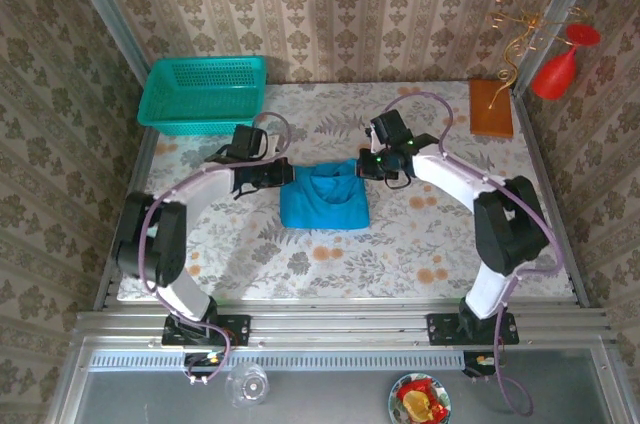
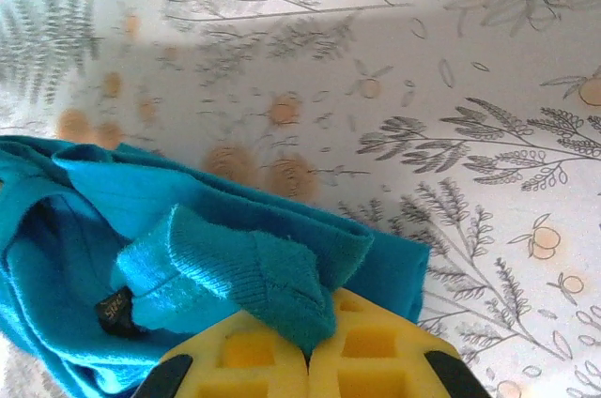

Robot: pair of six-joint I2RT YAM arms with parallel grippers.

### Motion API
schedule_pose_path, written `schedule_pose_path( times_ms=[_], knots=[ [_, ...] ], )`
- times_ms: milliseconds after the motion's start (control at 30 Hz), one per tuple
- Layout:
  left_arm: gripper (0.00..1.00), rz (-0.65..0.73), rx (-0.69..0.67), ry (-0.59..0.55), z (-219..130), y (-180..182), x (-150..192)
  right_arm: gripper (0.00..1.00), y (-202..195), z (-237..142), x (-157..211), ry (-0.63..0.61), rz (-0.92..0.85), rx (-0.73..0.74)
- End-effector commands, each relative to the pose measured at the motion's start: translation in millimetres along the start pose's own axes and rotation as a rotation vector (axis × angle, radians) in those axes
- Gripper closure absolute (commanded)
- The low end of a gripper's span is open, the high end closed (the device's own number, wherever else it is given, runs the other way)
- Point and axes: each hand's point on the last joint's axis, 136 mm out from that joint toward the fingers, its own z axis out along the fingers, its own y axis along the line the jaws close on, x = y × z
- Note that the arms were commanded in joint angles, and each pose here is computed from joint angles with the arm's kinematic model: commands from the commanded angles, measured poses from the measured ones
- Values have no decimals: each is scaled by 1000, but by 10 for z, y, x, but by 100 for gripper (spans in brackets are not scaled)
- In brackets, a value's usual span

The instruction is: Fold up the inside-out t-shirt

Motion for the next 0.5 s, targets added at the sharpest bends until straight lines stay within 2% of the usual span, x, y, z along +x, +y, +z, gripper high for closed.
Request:
schedule_pose_path(
  times_ms=[0,233,467],
  knots=[
    [100,2,30,58,129,13,-31,100,-110,154,56,77,49,14],
    [100,-54,-2,158,444,211,29,100,-358,459,223,154,100,61],
    [100,-79,-6,196,477,259,152,100,-390,563,339,195,116,53]
  ],
)
